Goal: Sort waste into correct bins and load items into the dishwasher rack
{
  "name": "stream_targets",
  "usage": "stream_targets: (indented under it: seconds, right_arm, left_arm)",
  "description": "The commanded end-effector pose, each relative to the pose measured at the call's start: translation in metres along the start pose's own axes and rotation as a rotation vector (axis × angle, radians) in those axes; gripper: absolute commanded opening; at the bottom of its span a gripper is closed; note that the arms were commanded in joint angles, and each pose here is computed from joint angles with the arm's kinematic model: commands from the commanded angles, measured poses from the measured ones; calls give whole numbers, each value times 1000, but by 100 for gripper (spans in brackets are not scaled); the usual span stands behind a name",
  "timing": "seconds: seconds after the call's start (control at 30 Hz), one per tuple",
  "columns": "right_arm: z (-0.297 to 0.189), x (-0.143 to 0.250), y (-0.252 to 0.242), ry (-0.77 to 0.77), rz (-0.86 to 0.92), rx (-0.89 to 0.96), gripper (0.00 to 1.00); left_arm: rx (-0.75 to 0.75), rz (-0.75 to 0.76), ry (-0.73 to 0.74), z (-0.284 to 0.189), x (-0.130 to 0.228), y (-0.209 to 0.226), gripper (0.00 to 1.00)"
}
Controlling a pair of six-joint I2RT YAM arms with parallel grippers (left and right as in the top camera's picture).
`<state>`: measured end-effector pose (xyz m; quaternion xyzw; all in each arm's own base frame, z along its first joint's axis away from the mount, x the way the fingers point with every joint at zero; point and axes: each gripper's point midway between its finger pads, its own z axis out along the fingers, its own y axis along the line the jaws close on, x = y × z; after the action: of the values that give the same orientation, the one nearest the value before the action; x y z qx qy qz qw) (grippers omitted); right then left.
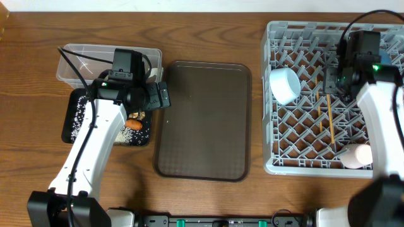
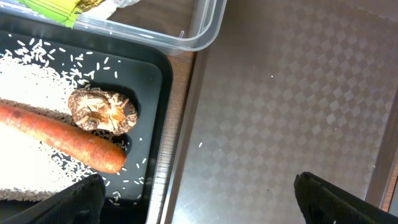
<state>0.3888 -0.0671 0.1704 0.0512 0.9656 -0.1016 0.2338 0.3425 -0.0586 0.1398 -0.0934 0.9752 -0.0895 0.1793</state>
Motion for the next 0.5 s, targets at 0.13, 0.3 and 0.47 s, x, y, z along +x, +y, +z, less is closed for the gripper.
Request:
stream_targets:
  seconds: [0.13,0.3,0.47]
  right_arm:
    - [-139,-16,65,-323,-38,-341,99]
    - [-222,4,111,-467,-147,-638,99]
    - [-261,28,112,-527,-183,-704,99]
  left_arm:
    - [0,0,-18,-6,-2,1,98]
    - [0,0,-18,-6,-2,1,98]
    - [0,0,-18,-6,-2,1,98]
